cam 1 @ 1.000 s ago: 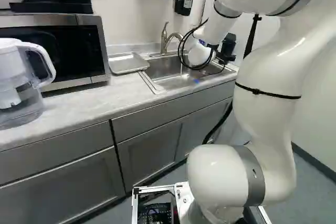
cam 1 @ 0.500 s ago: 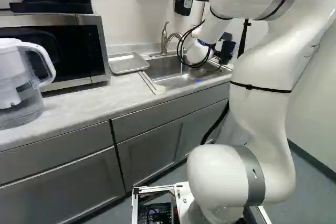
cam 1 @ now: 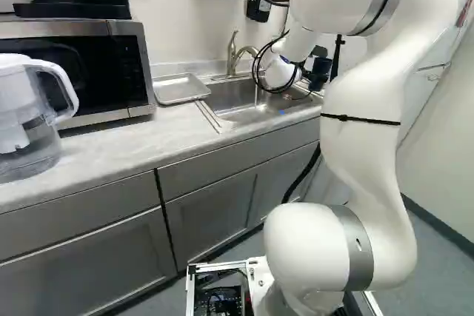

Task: Rinse the cup and place it in the tray

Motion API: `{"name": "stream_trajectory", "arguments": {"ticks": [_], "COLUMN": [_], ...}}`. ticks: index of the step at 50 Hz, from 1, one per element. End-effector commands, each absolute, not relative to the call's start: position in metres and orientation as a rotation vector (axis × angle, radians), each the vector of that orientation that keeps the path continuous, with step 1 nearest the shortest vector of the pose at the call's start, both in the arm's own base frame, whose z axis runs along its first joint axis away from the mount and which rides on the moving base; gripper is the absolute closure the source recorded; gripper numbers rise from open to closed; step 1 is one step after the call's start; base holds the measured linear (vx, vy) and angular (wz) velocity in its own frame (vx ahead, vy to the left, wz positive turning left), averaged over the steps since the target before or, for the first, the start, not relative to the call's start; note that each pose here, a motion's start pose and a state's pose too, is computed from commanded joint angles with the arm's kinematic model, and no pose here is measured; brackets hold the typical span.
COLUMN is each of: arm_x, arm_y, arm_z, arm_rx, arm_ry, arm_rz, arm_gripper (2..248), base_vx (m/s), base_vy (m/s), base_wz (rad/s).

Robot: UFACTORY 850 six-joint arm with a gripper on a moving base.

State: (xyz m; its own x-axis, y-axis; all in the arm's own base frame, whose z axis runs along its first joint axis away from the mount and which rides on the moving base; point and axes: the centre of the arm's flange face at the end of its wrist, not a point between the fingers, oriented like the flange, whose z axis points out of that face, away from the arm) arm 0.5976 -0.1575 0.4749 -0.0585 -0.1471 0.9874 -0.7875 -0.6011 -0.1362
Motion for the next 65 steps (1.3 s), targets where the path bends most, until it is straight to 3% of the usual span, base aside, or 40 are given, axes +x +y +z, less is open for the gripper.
{"name": "stream_trajectory", "arguments": {"ticks": [59, 60, 65], "arm_x": [0.629, 0.629, 0.629], "arm_y": [-0.207, -0.207, -0.207], "arm_z": [0.468, 0.468, 0.468], "arm_rx": [1.674, 1.674, 1.674], "arm_ry": [-1.054, -1.054, -1.054], "arm_rz": [1.690, 1.690, 1.690], "arm_gripper": [3, 12, 12], "base_vx": [0.000, 0.000, 0.000], "base_vy": [0.000, 0.000, 0.000], "base_wz": [0.000, 0.000, 0.000]}}
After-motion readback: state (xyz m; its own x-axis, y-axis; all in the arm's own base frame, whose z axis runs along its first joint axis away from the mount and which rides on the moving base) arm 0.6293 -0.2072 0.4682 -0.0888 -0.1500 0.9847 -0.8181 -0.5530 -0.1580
